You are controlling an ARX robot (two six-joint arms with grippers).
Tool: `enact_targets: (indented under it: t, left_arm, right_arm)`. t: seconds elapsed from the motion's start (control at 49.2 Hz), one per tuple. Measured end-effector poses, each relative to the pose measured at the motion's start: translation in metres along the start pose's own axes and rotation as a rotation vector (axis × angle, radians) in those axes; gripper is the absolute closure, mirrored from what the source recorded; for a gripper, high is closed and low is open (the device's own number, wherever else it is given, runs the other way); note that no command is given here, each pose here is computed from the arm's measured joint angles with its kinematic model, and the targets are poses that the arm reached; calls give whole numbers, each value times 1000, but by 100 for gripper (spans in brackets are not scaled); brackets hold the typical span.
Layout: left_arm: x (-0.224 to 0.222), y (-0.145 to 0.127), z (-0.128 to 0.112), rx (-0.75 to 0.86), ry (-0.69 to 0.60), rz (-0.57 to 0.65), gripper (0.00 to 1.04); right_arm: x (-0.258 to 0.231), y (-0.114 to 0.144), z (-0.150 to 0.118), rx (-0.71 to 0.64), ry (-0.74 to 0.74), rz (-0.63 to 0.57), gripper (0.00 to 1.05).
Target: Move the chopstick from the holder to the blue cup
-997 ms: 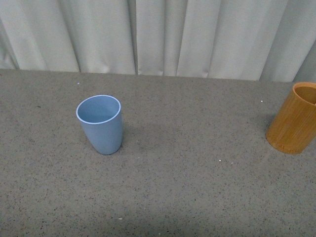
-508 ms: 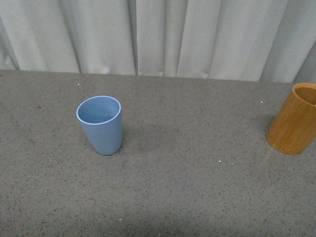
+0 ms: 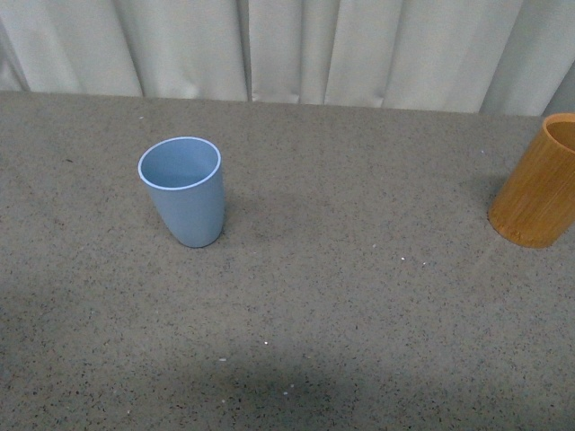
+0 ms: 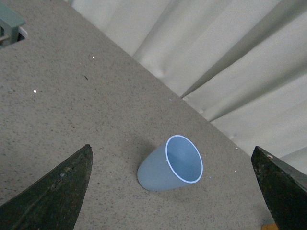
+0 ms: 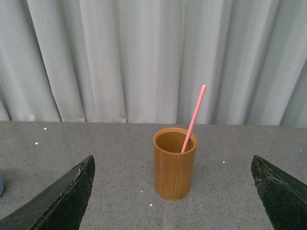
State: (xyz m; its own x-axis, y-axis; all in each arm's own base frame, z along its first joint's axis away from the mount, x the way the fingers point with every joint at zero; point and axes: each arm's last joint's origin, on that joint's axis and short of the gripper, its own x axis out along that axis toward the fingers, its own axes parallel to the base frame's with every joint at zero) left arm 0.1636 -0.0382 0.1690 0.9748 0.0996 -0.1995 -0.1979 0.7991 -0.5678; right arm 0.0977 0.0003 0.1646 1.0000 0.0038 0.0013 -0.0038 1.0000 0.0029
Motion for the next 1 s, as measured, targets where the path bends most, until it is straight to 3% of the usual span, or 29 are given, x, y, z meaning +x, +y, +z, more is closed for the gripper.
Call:
enact_targets:
  t: [0.285, 0.997]
  left_arm:
    - [43, -10, -24, 27, 131, 81, 7]
    - [99, -28, -40, 100, 256, 167, 7]
  right_arm:
    - [0, 0, 0, 0, 0, 0, 10]
    - [0, 0, 0, 0, 0, 0, 10]
